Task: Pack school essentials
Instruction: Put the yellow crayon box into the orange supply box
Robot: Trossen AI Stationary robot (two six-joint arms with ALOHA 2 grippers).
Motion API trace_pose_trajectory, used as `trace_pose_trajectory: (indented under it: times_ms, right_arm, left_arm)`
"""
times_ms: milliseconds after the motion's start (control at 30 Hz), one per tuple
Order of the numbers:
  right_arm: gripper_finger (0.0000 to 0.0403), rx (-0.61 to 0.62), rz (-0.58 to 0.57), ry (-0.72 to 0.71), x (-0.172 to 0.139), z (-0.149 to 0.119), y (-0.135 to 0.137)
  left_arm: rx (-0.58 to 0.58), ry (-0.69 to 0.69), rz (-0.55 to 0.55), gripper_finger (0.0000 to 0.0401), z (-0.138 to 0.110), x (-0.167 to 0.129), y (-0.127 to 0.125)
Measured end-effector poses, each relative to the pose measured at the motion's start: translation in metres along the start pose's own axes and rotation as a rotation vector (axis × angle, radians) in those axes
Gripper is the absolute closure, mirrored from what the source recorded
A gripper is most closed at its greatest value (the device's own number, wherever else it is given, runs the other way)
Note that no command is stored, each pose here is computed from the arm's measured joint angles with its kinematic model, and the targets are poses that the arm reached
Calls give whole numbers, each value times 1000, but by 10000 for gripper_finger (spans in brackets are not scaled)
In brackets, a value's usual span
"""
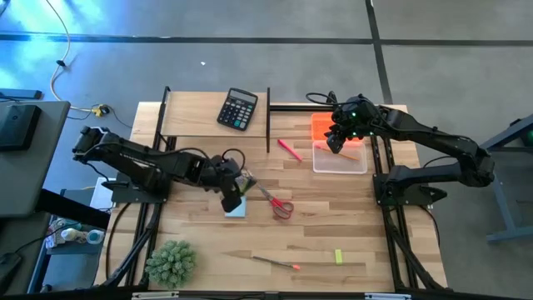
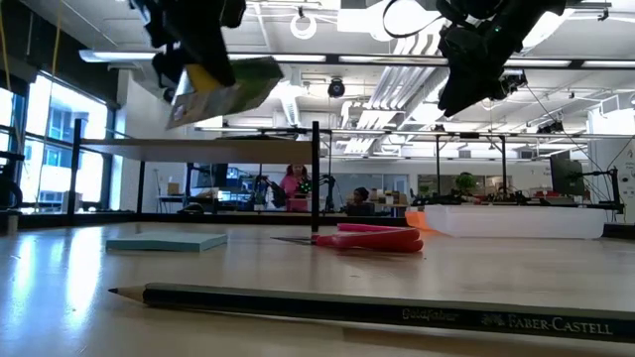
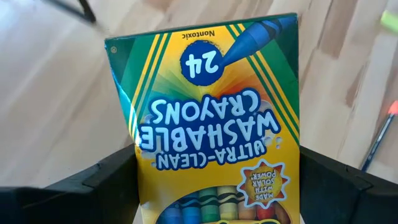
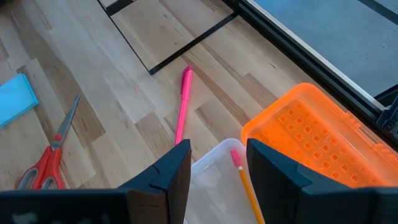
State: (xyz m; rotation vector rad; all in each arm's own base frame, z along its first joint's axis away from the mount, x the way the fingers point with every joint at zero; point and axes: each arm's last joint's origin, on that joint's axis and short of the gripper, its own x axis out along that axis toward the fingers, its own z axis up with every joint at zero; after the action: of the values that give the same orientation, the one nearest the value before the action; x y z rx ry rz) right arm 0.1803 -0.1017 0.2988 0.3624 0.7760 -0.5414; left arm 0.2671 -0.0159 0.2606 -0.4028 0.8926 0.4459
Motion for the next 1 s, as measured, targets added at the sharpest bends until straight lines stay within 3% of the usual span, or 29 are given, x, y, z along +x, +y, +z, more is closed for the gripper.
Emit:
trace_pose_trajectory:
  times_ms: [600, 867, 1000]
  right_arm:
    - [258, 6, 4, -24, 0, 2, 0]
    - [258, 182, 32, -126, -1, 12, 2]
    - [258, 195, 48, -168, -1, 17, 3]
  left_arm:
    - [52, -108, 14, 73, 30, -11, 8]
    - [103, -121, 20, 73, 33, -11, 9]
    - [105, -127, 31, 73, 33, -11, 10]
